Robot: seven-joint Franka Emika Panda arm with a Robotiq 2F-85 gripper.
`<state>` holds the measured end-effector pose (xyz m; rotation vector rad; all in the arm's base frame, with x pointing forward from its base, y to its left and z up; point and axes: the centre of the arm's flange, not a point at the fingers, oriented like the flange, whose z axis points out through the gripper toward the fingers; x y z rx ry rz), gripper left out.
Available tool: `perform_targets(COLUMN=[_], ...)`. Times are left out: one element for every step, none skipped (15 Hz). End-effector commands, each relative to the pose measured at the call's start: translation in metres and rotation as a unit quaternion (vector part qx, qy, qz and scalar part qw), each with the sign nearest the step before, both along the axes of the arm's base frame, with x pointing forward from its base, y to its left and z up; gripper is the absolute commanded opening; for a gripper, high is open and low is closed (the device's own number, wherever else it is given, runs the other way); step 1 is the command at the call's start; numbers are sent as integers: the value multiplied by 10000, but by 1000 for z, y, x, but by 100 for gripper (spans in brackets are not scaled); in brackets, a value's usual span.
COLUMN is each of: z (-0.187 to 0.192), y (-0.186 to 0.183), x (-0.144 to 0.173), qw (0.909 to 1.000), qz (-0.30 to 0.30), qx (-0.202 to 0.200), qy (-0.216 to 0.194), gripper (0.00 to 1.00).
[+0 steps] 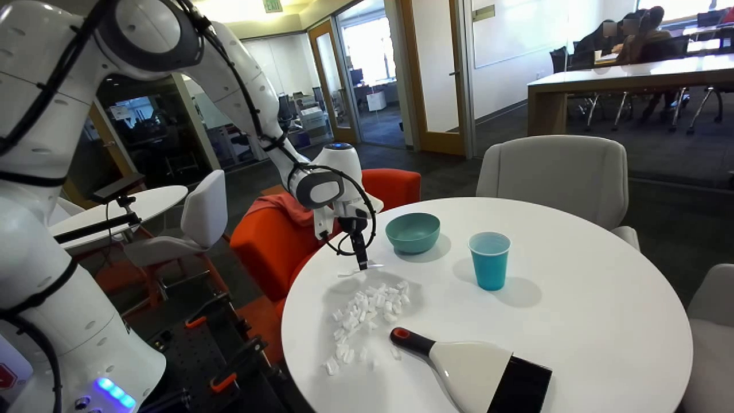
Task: Move the white object on the table from left to right.
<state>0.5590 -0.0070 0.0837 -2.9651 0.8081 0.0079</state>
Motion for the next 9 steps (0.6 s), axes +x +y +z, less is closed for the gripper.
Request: perform_targets(z=[-10,-13,-15,-17,-19,-21,-23,-24,-25], y=[6,6,6,7,7,7,7,7,7], x=[3,3,4,4,5,6,7,7,8], qw=[9999,9999,9999,9999,10000,9999,9999,9999,9999], qz=[-80,-76,-71,-67,-67,-69,-67,-65,-64], qx=[-65,-74,-76,-73,-66,-74,-80,-84,-87], qy=[-111,-99,-76,-48,-26,-17,-1,2,2], gripper=[71,65,61,56,53,33,29,26,19])
